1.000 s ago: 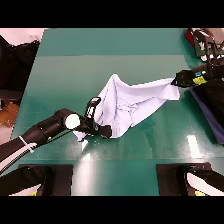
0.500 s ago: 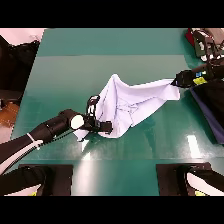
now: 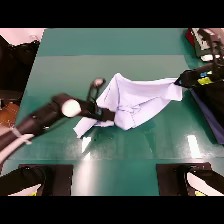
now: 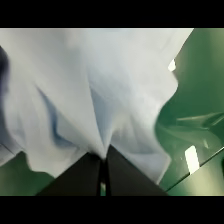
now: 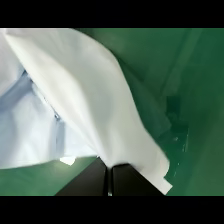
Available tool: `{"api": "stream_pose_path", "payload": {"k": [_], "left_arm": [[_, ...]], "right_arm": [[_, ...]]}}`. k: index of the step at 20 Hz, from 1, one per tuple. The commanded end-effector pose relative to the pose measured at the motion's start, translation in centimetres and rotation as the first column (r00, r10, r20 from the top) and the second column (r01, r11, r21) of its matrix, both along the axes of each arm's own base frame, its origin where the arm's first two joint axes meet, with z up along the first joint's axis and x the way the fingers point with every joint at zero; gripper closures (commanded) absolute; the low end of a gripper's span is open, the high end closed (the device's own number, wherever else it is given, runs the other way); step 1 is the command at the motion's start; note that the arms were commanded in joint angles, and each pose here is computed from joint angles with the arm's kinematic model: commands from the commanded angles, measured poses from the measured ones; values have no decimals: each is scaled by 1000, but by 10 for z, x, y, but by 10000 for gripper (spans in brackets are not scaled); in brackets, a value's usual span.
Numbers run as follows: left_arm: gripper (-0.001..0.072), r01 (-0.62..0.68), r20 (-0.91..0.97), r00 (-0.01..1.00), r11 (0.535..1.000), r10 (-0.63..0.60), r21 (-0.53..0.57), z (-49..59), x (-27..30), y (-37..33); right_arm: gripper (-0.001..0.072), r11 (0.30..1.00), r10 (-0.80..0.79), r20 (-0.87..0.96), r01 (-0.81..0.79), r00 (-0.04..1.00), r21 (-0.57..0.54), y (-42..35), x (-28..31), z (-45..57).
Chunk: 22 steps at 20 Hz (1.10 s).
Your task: Fold the shirts.
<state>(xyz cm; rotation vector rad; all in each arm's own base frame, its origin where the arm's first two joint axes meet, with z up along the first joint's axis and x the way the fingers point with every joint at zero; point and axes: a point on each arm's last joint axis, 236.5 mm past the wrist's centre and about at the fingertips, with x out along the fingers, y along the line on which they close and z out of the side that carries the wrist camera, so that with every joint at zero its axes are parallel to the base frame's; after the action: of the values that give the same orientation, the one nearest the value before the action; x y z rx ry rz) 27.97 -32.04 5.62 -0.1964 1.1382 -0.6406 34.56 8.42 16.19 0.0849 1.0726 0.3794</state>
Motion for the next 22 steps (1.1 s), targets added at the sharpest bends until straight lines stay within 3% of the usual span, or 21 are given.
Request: {"api": "stream_pose_path", "payload": {"k": [1, 6, 13, 18, 22], "left_arm": [[677, -10, 266, 964, 999, 0, 38, 123, 17, 53], [676, -123, 612, 778, 990, 141, -73, 309, -24, 150], [676, -90, 743, 625, 968, 239, -236, 429, -105, 204], [677, -70, 759, 600, 962, 253, -265, 444, -118, 209], [677, -174, 738, 646, 979, 192, -102, 403, -79, 213]], "right_arm": [[695, 999, -41, 137, 41, 990, 2, -14, -9, 51], [695, 989, -136, 484, 147, 865, 14, -44, -38, 179], [694, 951, -225, 710, 307, 667, 13, -75, -107, 282], [695, 916, -305, 682, 400, 665, 20, -92, -122, 284], [695, 932, -339, 494, 355, 800, 65, -86, -93, 243]]}}
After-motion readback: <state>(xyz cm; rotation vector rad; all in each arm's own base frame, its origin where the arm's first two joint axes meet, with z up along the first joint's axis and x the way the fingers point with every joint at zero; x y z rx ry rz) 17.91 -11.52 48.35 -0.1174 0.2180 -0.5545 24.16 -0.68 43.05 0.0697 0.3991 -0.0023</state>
